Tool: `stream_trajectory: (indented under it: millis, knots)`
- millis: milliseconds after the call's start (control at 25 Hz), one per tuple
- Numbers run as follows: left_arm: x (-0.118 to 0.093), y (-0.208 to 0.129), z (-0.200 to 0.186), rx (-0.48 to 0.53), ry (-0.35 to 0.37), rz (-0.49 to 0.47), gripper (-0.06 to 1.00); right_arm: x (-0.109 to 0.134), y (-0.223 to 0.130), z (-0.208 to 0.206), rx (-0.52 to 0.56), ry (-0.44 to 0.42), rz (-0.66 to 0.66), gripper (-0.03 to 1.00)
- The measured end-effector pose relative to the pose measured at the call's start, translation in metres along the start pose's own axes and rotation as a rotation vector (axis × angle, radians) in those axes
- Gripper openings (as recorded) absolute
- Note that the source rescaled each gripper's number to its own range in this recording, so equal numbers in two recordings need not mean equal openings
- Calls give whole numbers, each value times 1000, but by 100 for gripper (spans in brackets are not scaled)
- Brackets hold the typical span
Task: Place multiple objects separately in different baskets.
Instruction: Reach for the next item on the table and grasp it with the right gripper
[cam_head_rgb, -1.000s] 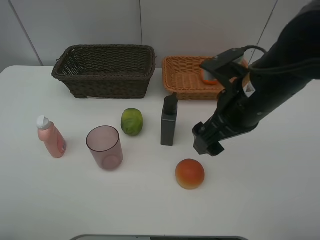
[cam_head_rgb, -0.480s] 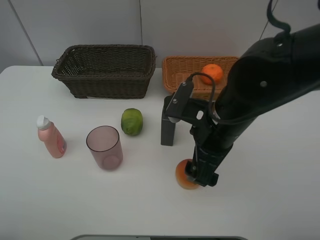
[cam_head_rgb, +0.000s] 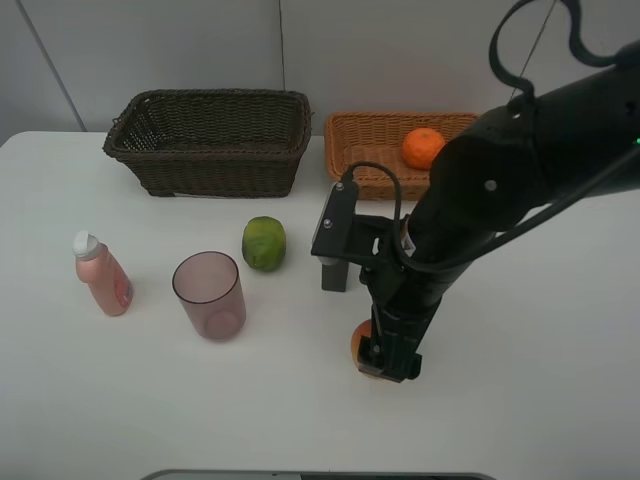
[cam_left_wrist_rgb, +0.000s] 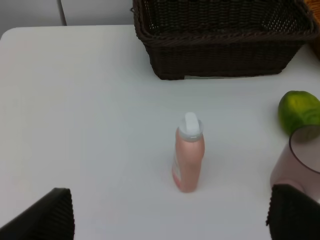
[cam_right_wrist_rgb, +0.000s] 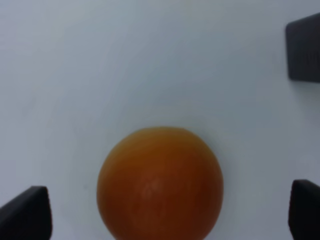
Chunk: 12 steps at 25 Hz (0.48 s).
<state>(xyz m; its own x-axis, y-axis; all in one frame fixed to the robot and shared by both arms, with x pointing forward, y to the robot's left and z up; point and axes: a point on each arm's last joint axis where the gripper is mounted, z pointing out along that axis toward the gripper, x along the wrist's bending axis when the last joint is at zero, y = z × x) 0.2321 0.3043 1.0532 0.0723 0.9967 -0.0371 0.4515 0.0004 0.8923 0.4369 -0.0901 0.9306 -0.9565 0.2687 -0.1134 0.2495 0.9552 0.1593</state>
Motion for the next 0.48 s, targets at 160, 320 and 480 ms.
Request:
stream_trajectory:
  millis: [160,320,480]
  knots:
    - [0,0,0,0,0,0,99,0,1,10,17,11,0,100]
    - [0,0,0,0,0,0,99,3,-2,21,8,15,9,100]
    - [0,0,0,0,0,0,99,8,-11,28,2,14,8,100]
